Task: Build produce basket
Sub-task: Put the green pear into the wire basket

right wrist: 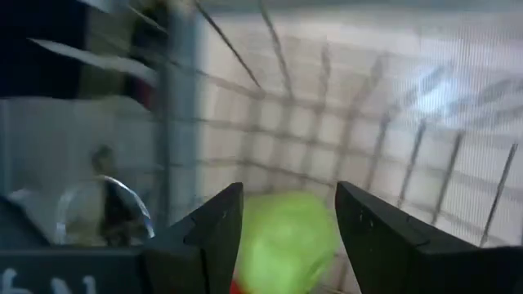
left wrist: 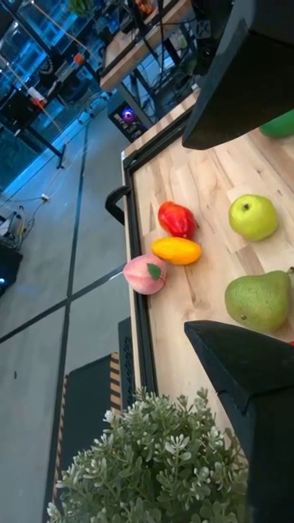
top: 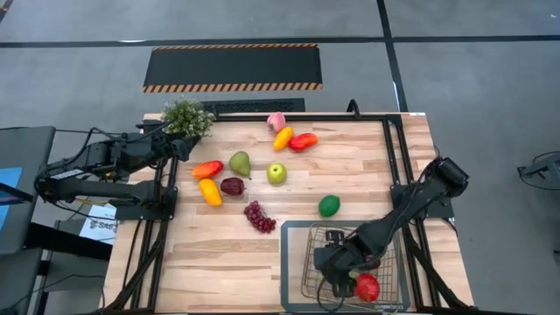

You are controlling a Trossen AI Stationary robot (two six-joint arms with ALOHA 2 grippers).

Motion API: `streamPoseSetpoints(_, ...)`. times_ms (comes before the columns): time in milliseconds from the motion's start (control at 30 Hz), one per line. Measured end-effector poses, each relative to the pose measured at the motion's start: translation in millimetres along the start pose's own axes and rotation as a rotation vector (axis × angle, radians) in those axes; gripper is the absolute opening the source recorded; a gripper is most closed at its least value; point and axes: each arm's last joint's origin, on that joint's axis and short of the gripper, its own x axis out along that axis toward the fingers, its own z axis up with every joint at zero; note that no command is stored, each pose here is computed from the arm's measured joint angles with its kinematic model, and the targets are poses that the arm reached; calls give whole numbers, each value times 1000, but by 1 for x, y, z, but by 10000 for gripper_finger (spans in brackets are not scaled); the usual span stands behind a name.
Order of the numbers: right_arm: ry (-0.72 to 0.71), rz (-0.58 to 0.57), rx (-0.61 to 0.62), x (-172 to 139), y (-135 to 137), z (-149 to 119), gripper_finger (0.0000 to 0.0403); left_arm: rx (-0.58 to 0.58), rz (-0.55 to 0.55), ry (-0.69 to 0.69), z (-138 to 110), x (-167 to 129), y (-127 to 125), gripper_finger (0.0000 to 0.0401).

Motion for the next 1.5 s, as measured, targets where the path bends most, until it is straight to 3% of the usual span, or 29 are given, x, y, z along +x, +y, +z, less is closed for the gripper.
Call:
streamPoseSetpoints(100,-53,-13,-15,-38,-9,12,214,2,-12,14,0,0,0,347)
streamPoseSetpoints(267,-354,-198,88,-94,-44,42,214,14,-7,26,-1,0,0,347)
streamPoseSetpoints(400,-485,-256,213,-108,-85,69,214,20,6,37,-3,0,2,347)
streamPoseSetpoints(633,-602,-260,228,-73,-156,125,265,1,15,44,-3,0,3,347)
streamPoseSetpoints(933,-646,-354,508,-34,-260,158,338,8,27,50,-4,1,3,347)
streamPoseSetpoints(1233,-523,-371,499,4,-303,203,362,11,39,57,-5,4,1,347)
streamPoseSetpoints(1500,-535,-348,461,25,-324,234,371,1,43,58,-6,5,1,347)
